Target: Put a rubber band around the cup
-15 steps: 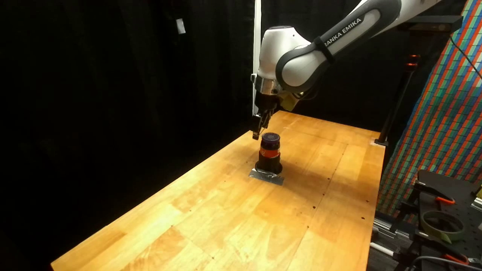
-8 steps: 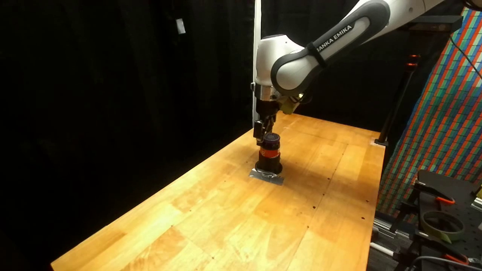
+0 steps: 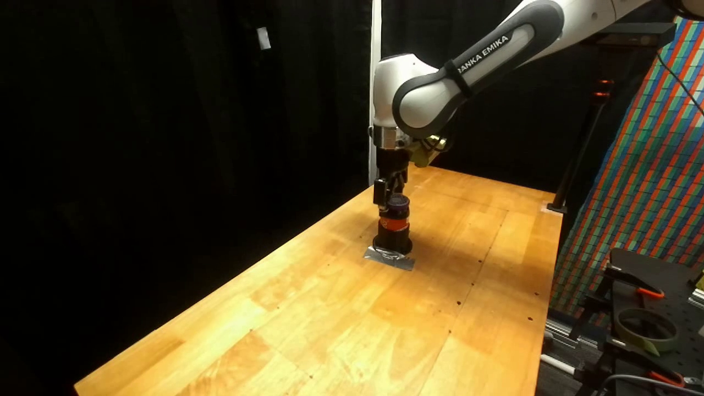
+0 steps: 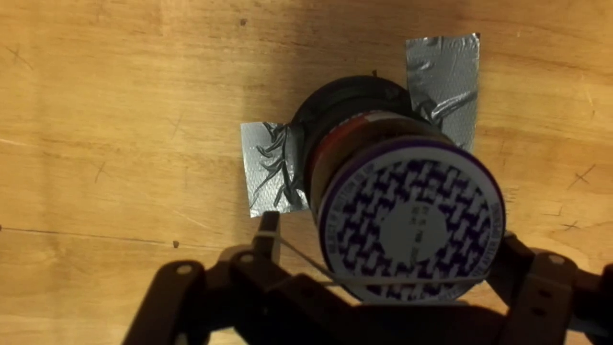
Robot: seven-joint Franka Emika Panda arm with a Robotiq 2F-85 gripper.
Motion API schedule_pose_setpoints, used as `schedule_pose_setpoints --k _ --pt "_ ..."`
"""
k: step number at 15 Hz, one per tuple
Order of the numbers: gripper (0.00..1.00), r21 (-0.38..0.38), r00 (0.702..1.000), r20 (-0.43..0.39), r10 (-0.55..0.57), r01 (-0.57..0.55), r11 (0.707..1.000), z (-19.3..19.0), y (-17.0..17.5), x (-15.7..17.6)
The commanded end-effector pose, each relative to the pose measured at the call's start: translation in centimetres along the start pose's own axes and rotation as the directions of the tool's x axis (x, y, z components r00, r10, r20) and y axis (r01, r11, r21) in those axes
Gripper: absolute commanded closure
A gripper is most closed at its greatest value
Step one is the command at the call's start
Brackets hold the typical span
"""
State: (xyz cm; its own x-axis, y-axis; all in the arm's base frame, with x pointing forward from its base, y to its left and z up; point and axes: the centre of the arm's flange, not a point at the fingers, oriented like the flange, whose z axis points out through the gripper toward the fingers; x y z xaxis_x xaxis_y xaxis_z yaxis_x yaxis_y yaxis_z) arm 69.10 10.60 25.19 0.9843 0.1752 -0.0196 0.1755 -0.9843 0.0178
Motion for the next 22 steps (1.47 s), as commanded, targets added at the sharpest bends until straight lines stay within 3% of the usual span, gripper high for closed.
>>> schedule_pose_setpoints --k 1,9,11,14,17,18,19,22 --pt "0.00 0.059 0.997 0.067 -0.022 0.018 0.998 -1.5 1.0 -2.3" --pt "0.00 0.159 0.986 0.147 -0.082 0.058 0.985 1.0 2.0 -7.1" --pt "0.26 0.128 0.990 0.122 -0.073 0.058 0.990 1.8 1.5 -7.9" --pt "0.51 0.092 0.998 0.020 -0.060 0.057 0.994 2.0 0.5 -9.2" --pt "0.73 0.051 0.994 -0.105 -0.043 0.049 0.998 1.7 -0.3 -10.5" --pt "0.74 0.043 0.990 -0.134 -0.045 0.051 0.998 1.9 -0.6 -11.1" --pt "0.87 0.033 0.986 -0.158 -0.045 0.051 0.998 2.0 -0.8 -11.7" --pt "0.98 0.011 0.970 -0.239 -0.039 0.043 0.999 2.5 -1.3 -13.2"
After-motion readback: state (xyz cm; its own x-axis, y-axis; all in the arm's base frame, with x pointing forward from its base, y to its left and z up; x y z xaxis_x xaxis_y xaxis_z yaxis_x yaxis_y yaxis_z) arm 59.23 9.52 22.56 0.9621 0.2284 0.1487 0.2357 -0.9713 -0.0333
